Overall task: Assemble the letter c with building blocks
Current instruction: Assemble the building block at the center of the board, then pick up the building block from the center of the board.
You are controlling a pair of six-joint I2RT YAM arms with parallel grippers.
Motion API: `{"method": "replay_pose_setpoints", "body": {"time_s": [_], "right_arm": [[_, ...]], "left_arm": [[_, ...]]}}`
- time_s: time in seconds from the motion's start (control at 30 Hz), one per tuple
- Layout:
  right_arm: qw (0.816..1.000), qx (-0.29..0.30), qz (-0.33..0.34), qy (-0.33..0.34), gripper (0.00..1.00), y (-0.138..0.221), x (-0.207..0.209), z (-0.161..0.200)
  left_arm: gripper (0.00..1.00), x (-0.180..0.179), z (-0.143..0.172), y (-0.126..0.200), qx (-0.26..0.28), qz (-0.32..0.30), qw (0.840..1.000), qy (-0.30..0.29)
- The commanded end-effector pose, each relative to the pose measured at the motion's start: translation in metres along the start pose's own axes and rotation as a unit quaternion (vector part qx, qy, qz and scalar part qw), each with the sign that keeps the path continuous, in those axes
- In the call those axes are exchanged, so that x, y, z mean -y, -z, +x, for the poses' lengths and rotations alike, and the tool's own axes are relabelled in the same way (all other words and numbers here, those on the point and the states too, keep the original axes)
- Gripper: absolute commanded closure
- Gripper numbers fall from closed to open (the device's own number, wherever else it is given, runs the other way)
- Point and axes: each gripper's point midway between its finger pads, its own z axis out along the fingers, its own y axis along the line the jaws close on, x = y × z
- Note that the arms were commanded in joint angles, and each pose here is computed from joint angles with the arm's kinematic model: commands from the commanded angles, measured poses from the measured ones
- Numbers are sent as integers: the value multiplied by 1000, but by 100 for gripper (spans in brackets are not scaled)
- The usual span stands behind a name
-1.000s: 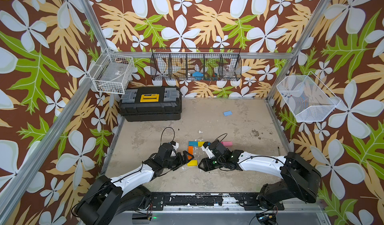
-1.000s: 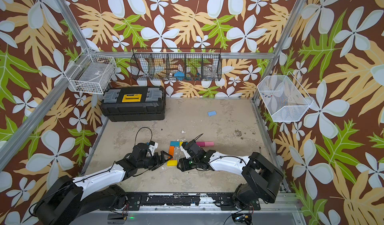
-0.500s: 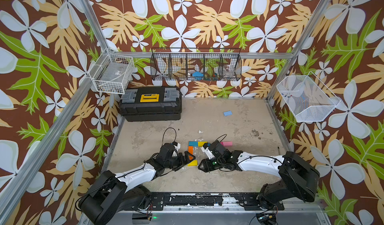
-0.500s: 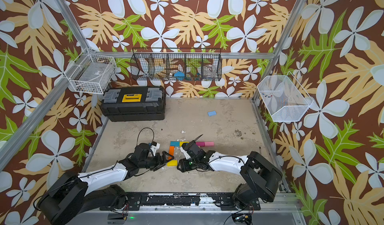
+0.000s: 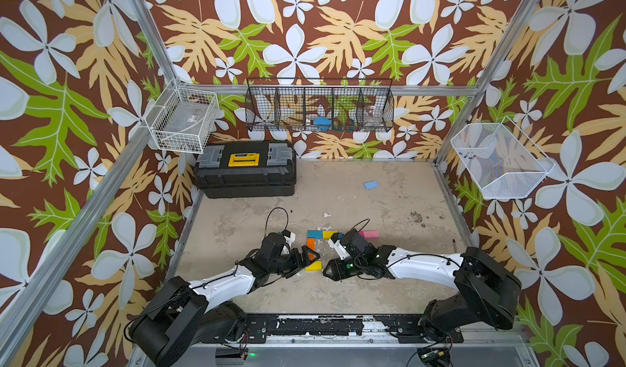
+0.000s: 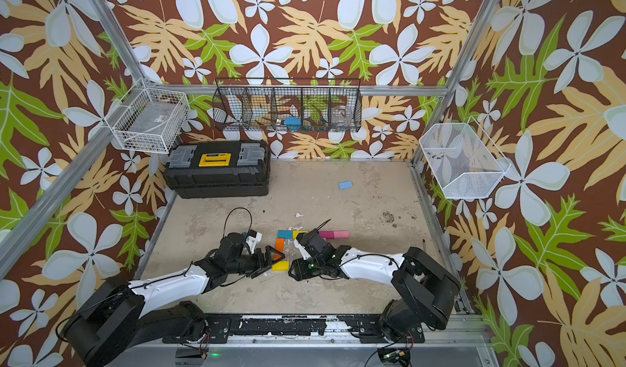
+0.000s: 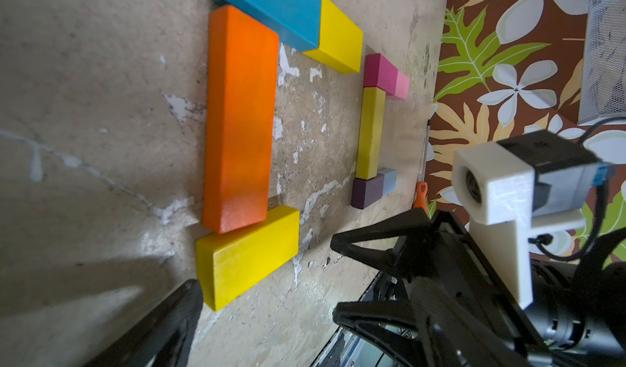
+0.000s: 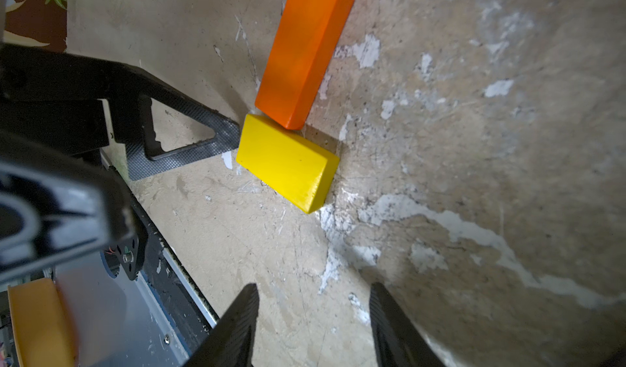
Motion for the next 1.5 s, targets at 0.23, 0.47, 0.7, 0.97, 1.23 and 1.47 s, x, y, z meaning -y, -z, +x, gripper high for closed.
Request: {"method": "replay_pose_setpoints", "body": {"time_s": [0.23, 0.47, 0.7, 0.97, 1.23, 1.47], "right_arm": [[1000, 9, 3, 2, 46, 2, 0, -2], [1000, 11, 9, 5, 45, 3, 2, -4], [1000, 13, 20, 13, 45, 4, 4, -6], [992, 24, 88, 92, 45, 9, 3, -22], [977, 44, 150, 143, 43, 16, -2, -59], [972, 116, 188, 75, 43, 58, 14, -156]], "left_arm": [[0, 9, -2, -2, 0, 13, 1000, -9], [0, 12, -4, -4, 0, 16, 1000, -10], [0, 13, -4, -3, -1, 15, 1000, -14], [0, 18, -33, 10, 42, -33, 997, -60], [0, 10, -107, 50, 113, -50, 991, -51], [0, -3, -145, 68, 144, -69, 986, -43]]}}
